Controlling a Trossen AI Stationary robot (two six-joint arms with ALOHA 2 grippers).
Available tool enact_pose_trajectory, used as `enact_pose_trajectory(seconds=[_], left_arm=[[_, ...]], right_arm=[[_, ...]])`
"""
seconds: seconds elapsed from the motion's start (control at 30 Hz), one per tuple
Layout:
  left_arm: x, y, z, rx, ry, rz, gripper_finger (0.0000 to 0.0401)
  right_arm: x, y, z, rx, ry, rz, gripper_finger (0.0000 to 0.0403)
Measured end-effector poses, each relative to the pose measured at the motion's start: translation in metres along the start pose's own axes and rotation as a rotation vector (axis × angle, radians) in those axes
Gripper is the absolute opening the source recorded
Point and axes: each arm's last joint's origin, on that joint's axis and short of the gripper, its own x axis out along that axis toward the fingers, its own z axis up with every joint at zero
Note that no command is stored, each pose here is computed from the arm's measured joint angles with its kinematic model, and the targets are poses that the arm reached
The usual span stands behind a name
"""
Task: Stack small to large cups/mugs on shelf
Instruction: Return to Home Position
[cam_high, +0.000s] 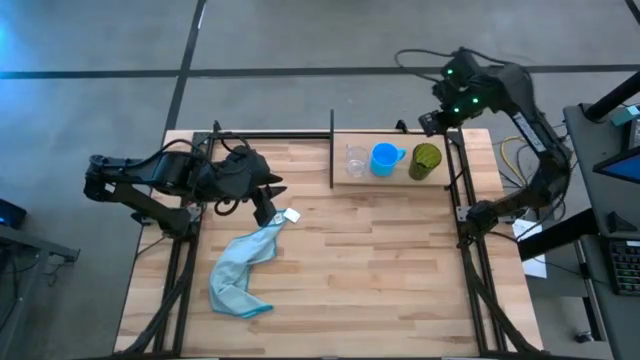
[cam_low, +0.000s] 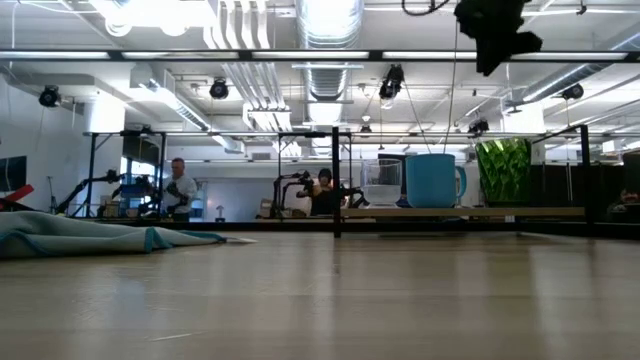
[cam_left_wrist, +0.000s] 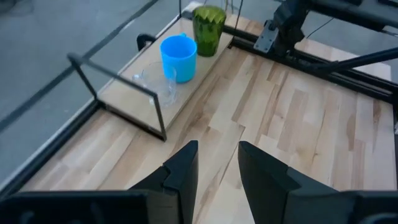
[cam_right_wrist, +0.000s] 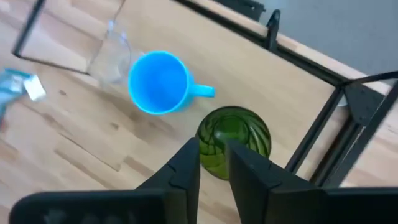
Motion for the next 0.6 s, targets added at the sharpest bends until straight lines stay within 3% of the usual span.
enact_pose_trajectory(seconds=[0.2, 0.33, 0.47, 0.6], left_arm=[[0.000, -0.002, 0.004, 0.024, -0.036, -0.017, 0.0085], [0.000, -0.002, 0.004, 0.023, -0.037, -0.018, 0.0052], [0.000, -0.002, 0.004, 0.023, -0.037, -0.018, 0.0009], [0.000, -0.002, 0.004, 0.024, -0.037, -0.018, 0.0005]], right_arm=[[-0.026, -0.001, -0.023, 0.100, -0.082, 0.023, 0.0070], [-0.034, 0.003, -0.035, 0.040, -0.095, 0.090, 0.0060], [-0.048, 0.012, -0.052, -0.040, -0.129, 0.171, 0.0018], [-0.061, 0.022, -0.070, -0.133, -0.165, 0.225, 0.0009]])
